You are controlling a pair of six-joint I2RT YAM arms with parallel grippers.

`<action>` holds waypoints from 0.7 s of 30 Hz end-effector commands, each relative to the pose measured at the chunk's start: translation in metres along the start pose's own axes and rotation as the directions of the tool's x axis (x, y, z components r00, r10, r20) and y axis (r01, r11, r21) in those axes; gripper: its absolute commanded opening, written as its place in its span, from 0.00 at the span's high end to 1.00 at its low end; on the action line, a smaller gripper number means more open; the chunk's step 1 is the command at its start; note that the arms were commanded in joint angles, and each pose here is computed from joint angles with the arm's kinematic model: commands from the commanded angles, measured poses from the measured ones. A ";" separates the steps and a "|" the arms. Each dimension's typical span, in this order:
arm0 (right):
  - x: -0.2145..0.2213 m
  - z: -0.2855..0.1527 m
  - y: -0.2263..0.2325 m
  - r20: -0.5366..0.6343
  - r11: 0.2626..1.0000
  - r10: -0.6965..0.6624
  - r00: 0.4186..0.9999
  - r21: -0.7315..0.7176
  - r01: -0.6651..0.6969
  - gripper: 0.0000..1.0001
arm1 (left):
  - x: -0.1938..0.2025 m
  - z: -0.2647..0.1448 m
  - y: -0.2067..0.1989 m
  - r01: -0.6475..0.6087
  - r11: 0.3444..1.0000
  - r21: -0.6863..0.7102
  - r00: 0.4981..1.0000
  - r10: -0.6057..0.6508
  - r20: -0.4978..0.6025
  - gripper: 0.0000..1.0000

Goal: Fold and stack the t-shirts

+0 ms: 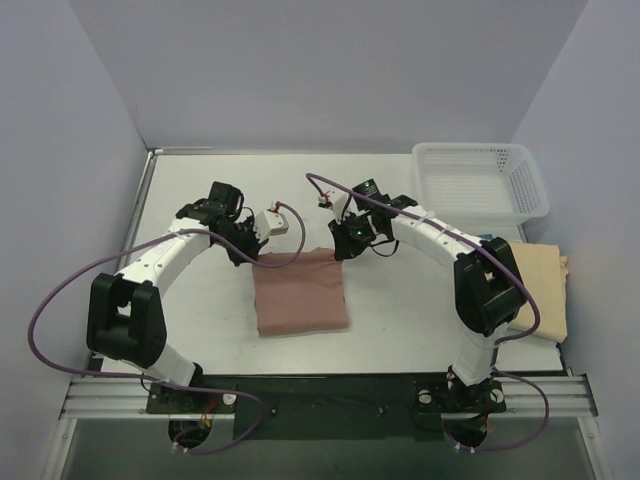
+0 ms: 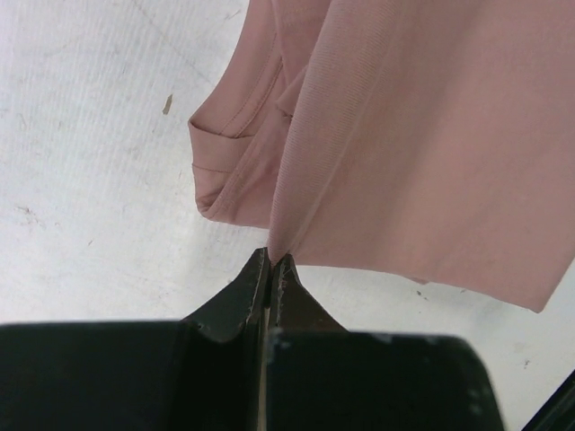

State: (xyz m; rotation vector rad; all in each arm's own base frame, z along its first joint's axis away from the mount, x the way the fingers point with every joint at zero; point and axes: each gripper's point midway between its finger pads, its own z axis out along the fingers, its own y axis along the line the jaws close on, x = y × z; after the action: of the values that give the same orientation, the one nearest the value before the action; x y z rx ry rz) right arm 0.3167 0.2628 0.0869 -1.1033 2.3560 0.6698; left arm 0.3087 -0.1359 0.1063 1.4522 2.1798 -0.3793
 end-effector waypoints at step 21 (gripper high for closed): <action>-0.083 -0.022 -0.062 0.197 0.926 0.280 0.939 0.202 -0.319 0.62 | -0.008 -0.039 0.127 0.375 0.808 -0.455 0.927 -0.327 0.185 0.43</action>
State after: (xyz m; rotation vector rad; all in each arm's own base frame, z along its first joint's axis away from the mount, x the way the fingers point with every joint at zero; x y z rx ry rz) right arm 0.4157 0.2691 0.0677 -0.7937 2.4763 0.4945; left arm 0.3849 -0.0787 0.0777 0.9744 2.3785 -0.0719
